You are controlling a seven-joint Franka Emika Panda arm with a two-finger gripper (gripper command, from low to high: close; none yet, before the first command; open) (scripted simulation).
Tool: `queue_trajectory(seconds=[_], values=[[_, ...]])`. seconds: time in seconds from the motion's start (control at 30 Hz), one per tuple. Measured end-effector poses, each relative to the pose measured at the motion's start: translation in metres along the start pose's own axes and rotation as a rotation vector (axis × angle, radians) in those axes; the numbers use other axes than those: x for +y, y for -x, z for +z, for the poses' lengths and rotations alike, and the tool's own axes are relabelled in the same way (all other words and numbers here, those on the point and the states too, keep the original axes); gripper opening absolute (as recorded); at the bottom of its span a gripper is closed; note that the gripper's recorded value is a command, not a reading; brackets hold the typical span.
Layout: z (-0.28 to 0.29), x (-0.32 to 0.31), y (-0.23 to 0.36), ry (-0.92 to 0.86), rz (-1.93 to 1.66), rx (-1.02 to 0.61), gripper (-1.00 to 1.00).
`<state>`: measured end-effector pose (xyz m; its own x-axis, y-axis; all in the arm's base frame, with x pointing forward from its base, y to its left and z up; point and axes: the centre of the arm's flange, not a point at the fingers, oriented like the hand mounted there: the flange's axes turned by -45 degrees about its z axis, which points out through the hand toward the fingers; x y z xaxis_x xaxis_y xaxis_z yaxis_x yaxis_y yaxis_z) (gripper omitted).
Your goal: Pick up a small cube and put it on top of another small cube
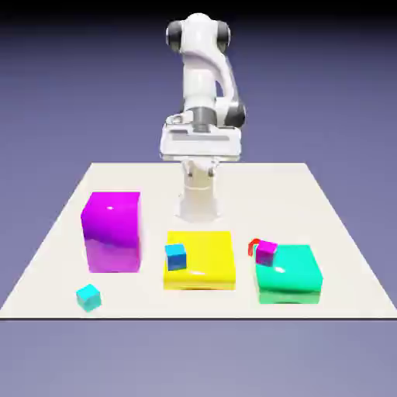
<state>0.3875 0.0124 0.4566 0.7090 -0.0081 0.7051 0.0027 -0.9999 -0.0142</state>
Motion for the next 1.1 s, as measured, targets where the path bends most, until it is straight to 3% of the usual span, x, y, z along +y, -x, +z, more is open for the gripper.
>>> queue_trajectory(seconds=[0.57,1.1], values=[[0.017,-0.099,0.073,0.051,0.846,-0.244,0.00],[0.057,-0.153,0.194,0.326,1.630,-0.457,0.00]])
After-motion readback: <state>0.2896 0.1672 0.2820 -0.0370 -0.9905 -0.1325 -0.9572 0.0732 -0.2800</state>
